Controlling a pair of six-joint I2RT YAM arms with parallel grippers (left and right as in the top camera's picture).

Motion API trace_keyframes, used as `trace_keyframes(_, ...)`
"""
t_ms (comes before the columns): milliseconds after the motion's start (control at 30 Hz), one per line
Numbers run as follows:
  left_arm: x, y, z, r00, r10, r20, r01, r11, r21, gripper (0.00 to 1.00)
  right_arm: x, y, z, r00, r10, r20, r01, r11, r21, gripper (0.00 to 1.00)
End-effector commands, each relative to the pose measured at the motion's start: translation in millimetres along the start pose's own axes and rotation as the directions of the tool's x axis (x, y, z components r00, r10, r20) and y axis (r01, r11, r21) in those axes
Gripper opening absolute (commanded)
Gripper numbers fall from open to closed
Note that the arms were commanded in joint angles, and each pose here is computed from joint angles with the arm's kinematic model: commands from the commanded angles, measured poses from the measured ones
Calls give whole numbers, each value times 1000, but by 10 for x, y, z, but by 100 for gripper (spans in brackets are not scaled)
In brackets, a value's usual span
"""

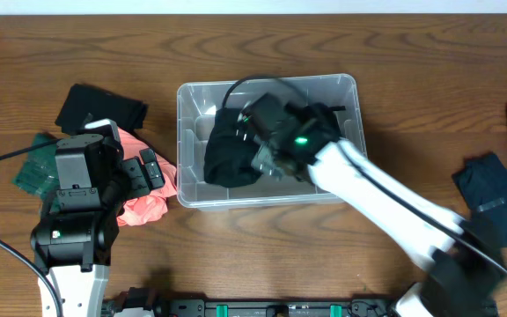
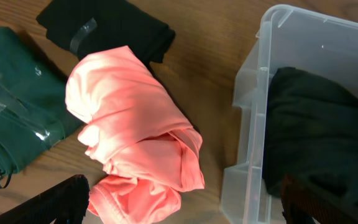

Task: Pack container
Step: 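Carry the black garment into the bin and release it, then grasp the dark teal shirt with the right gripper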

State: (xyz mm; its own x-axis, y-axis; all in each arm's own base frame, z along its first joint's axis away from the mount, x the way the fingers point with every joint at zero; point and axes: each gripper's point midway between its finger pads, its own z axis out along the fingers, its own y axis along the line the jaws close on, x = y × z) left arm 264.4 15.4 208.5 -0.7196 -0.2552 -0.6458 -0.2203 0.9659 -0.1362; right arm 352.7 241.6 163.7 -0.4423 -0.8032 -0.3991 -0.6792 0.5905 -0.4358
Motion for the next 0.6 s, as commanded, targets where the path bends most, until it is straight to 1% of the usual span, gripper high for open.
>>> trace_keyframes(0, -71, 20, -45, 1000, 12, 21, -12, 1000, -11, 98, -56, -1102, -921, 952, 225, 209, -275, 927, 254, 99)
trace_keyframes(33, -71, 19, -45, 1000, 12, 21, -12, 1000, -11, 98, 80, -1324, -1034, 931, 287, 227, -345, 896, 279, 99)
trace_keyframes(100, -71, 19, -45, 1000, 12, 21, -12, 1000, -11, 98, 468, -1681, -1142, 886, 413, 212, -463, 823, 329, 99)
trace_keyframes(167, -70, 19, -45, 1000, 12, 21, -12, 1000, -11, 98, 977, -1927, -1164, 824, 547, 147, -557, 737, 383, 99)
trace_keyframes(233, -70, 19, -45, 1000, 11, 21, -11, 1000, -11, 98, 1539, -2057, -1144, 738, 673, 53, -621, 646, 445, 99)
trace_keyframes(267, -70, 19, -45, 1000, 8, 21, -8, 1000, -11, 98, 1860, -2089, -1115, 684, 729, -6, -637, 602, 482, 99)
trace_keyframes(367, -72, 18, -45, 1000, 5, 21, -5, 1000, -10, 98, 2619, -2079, -975, 550, 822, -146, -640, 528, 558, 99)
trace_keyframes(467, -78, 17, -45, 1000, 5, 24, -5, 1000, -10, 98, 3290, -1938, -736, 438, 855, -278, -615, 510, 601, 99)
trace_keyframes(567, -77, 17, -45, 1000, 5, 24, -5, 1000, -10, 98, 3773, -1783, -511, 335, 877, -343, -609, 480, 632, 99)
